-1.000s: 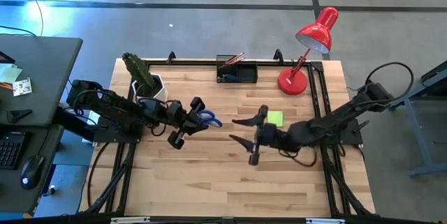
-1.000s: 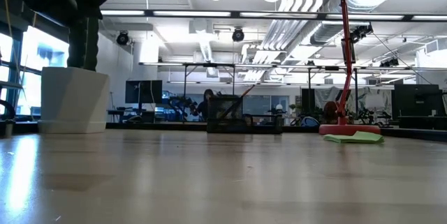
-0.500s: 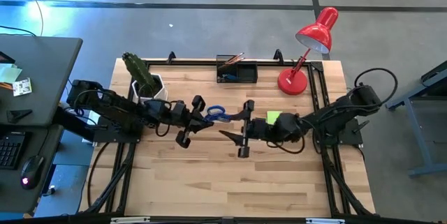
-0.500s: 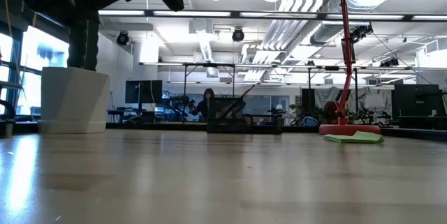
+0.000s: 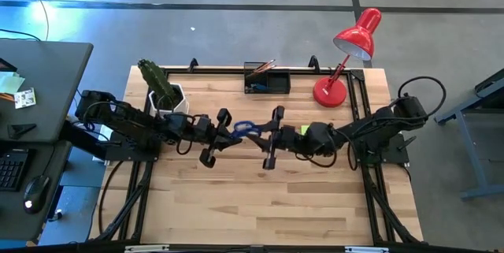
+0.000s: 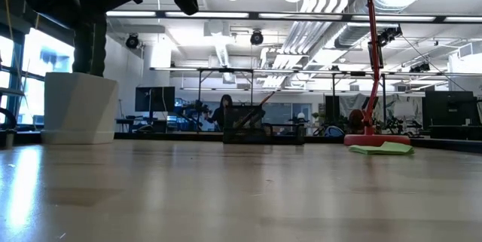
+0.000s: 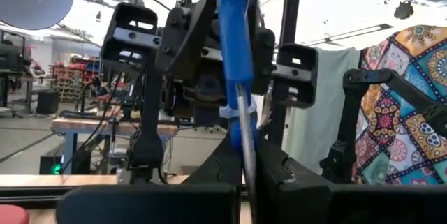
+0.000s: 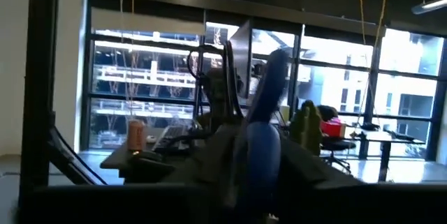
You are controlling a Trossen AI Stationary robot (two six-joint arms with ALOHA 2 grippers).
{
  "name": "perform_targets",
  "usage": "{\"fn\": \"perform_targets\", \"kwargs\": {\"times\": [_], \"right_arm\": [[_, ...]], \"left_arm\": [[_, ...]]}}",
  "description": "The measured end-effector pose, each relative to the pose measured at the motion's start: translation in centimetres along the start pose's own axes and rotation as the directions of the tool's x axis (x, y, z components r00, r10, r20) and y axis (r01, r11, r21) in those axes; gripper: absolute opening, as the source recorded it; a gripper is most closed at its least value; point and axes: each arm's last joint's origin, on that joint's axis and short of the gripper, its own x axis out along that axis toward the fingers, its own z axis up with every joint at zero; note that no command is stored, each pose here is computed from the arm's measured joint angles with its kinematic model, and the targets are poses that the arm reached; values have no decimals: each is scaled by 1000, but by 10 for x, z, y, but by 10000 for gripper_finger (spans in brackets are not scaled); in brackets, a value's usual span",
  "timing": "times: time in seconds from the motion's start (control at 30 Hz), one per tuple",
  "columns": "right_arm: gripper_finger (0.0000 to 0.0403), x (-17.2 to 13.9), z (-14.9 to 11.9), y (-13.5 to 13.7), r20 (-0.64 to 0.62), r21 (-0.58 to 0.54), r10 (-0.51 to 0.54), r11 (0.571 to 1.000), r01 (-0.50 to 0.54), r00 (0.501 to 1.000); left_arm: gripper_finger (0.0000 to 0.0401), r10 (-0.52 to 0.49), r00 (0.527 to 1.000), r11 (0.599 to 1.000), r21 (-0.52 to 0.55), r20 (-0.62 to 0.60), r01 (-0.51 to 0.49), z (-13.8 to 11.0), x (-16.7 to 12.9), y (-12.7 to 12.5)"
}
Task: Pick and place office supplies into organizer
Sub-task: Put the blue scissors into the top left section of the desk organizer
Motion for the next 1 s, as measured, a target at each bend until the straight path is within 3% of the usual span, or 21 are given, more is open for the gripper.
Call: {"fn": "perform_targets", "kwargs": {"times": [0.13,0.3,0.43,0.53,0.63,0.87,1.0], "right_arm": [[19,0,-1,1,-8,-22,11,1000,-11,1000],[31,0,-1,1,-2,-47,35,998,-35,999],[10,0,-1,1,0,-74,41,996,-41,999],[12,0,0,0,8,-86,21,996,-20,1000],[7,2,-1,-4,1,-95,3,995,-2,1000],[7,5,-9,-16,-75,-182,-113,978,98,991],[7,6,-14,-23,-111,-220,-172,965,144,979]], "left_arm": [[0,1,1000,1000,2,-1,-1,0,0,0],[0,-2,1000,1000,2,-7,2,-1,0,0],[2,14,999,1000,1,-35,-14,-3,0,1],[14,81,995,997,3,-58,-81,-6,0,3],[54,114,990,993,12,-80,-114,-9,0,4],[205,197,969,980,31,-148,-195,-16,-2,8],[274,330,920,943,122,-210,-311,-23,-5,12]]}}
